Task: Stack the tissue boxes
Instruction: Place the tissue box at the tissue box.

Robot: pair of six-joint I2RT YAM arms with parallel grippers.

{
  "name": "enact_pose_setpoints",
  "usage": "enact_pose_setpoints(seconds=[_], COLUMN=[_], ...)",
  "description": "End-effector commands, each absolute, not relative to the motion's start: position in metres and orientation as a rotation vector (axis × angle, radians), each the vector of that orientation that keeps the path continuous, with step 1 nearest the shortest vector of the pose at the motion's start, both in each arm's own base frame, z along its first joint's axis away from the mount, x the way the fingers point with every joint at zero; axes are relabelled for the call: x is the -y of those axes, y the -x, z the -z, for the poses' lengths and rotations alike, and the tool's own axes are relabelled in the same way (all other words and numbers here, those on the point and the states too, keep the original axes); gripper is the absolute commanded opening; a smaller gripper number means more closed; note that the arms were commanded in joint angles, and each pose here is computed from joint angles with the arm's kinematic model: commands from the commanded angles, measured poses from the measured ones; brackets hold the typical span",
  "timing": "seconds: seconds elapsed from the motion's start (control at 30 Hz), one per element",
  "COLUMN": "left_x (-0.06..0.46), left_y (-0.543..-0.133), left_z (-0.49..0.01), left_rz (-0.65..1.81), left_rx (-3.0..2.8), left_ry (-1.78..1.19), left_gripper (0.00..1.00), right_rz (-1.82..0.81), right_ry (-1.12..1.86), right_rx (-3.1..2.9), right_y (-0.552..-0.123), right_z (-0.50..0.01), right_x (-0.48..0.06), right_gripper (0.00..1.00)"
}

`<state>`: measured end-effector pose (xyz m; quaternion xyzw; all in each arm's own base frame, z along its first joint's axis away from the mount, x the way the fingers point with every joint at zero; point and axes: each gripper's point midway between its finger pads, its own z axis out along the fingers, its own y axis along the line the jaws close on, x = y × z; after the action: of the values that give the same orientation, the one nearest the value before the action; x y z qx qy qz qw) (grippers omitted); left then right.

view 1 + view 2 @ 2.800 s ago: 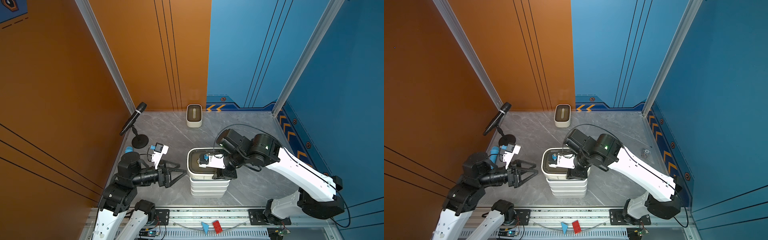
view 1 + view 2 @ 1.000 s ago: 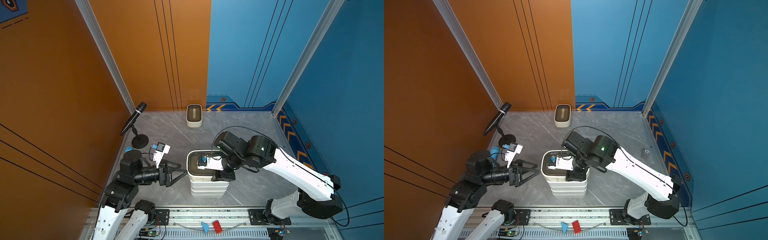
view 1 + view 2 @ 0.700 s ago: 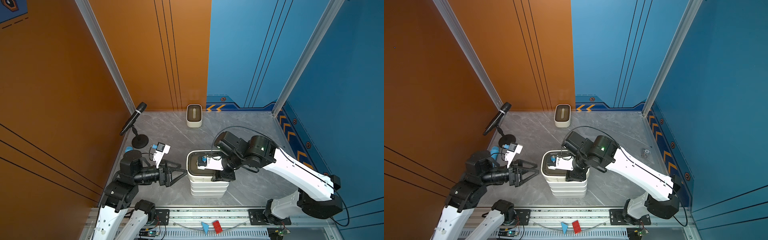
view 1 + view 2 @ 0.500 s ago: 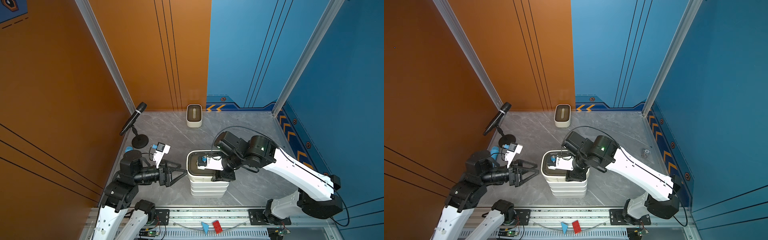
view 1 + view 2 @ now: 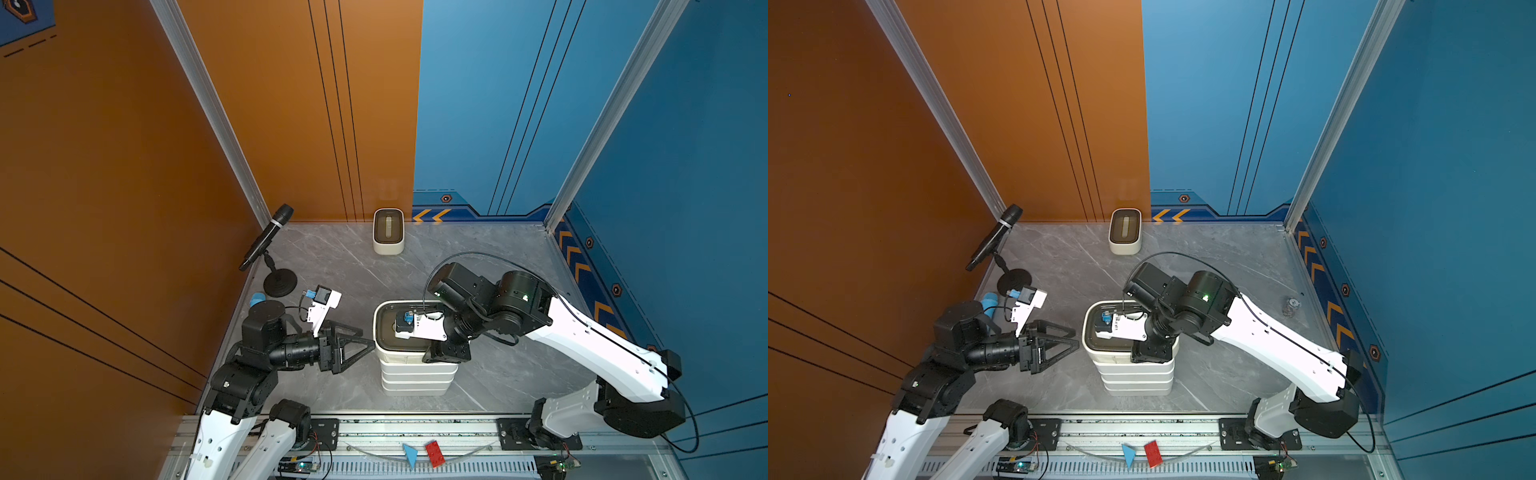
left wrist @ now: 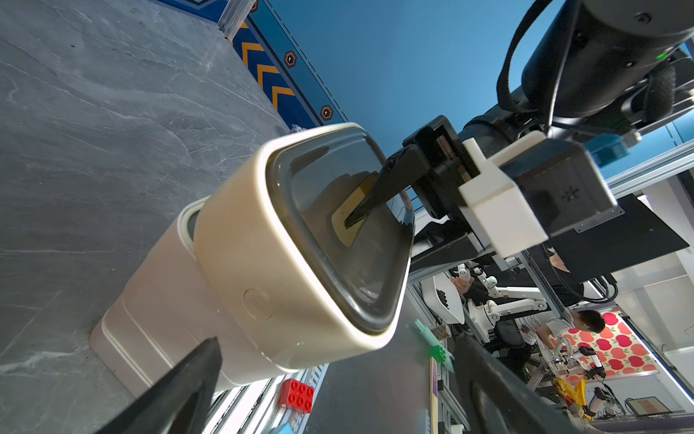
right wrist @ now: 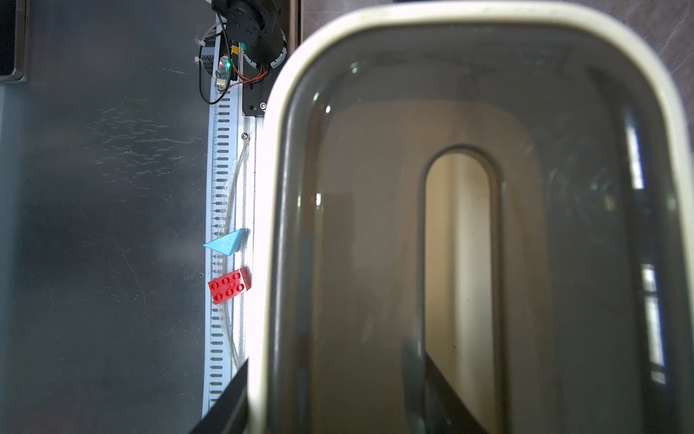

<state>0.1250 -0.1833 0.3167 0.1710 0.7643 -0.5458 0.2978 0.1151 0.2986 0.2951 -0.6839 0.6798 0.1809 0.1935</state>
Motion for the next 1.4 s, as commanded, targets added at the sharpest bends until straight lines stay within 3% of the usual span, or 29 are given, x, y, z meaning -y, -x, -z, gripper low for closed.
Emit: enact_pose_setpoints(seconds=[0.0,0.2,1.37], left_x=[0.1848,0.1853,0.1884], left_y=[-0.1195,-0.1192,-0.1196], left_z=[-0.3148,-0.315,-0.3205], left_rz=[1.462,1.464,1.475], left_rx=[-2.028,-2.029,-2.031], left_ry=[-0.486,-0.489,-0.506], left_gripper=[0.98,0.98,0.98], right_rz=[-0.548,-0.555,-0.547], right_ry=[1.873,1.874,1.859], right_rx=[-1.867,-1.874,-1.85], right_y=[-0.1117,-0.1109,-0.1113], right_z=[-0.3086,-0.3074,-0.3105], right_x=[-0.2993,-0.2991,-0.2947], right_gripper=[0.37,0.38,0.62])
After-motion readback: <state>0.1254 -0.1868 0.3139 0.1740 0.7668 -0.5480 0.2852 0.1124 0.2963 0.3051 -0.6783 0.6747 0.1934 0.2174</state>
